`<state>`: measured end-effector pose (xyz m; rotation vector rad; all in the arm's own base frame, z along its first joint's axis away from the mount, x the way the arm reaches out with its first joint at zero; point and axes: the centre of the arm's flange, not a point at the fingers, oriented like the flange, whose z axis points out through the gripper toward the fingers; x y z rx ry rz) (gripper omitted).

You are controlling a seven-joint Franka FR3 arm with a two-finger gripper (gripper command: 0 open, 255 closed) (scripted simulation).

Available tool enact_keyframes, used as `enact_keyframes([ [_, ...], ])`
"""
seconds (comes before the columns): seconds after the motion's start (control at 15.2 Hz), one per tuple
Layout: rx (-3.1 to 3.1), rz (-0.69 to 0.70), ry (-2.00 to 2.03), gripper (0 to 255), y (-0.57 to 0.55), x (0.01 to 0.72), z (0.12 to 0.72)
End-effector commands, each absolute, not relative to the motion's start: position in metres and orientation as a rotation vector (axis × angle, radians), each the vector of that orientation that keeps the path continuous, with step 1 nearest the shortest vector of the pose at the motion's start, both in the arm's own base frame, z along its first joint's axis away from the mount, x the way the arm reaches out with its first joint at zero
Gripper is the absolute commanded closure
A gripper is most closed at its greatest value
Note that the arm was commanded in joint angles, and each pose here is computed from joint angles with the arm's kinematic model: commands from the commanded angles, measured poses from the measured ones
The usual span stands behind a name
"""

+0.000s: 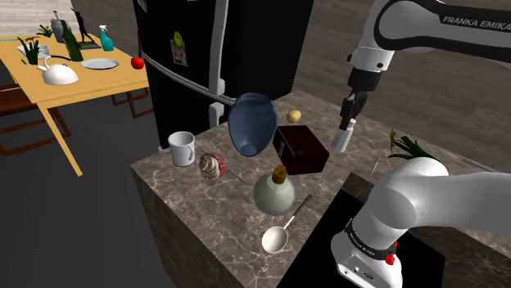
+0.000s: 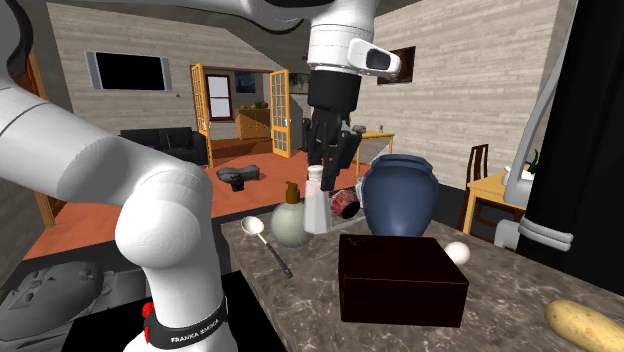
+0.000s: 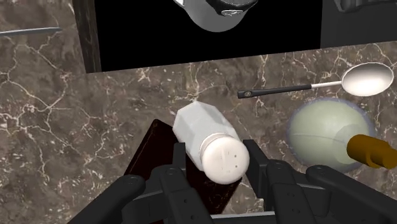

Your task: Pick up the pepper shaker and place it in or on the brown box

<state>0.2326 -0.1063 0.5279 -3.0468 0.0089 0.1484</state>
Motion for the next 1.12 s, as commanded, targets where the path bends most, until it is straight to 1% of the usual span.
enact_keyframes([
  [0.0, -3.047, 0.149, 0.009, 255, -0.109, 0.245, 0.536],
  [0.73, -3.047, 0.149, 0.009, 255, -0.140, 0.383, 0.569],
  [1.06, -3.047, 0.149, 0.009, 255, -0.142, 0.389, 0.549],
])
